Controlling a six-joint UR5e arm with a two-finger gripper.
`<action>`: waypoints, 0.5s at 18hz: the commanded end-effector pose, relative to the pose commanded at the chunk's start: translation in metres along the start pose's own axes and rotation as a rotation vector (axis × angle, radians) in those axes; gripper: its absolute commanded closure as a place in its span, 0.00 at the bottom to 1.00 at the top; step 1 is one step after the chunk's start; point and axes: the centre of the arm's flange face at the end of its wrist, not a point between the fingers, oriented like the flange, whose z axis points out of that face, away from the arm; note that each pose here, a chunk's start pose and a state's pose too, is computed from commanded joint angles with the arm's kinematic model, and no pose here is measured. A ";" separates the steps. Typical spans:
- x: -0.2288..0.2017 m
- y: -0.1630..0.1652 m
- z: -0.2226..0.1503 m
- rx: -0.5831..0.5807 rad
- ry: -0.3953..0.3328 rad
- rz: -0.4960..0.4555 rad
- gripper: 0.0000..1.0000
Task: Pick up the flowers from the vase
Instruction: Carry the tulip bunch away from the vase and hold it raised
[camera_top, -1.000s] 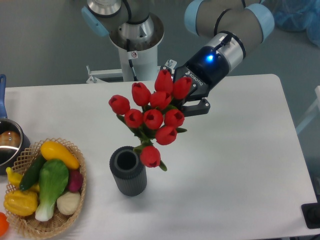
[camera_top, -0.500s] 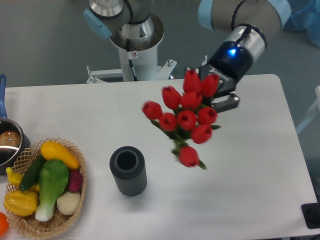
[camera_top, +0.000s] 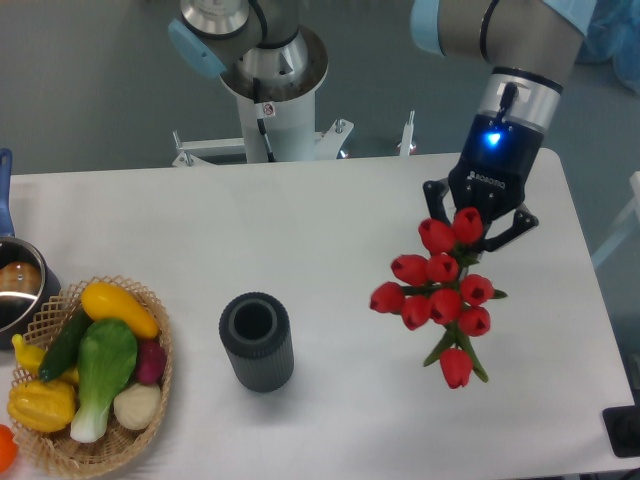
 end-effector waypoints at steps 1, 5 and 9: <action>0.002 0.004 0.002 -0.018 0.002 -0.005 1.00; 0.006 0.014 0.009 -0.088 0.023 -0.038 1.00; 0.007 0.026 0.011 -0.185 0.056 -0.075 1.00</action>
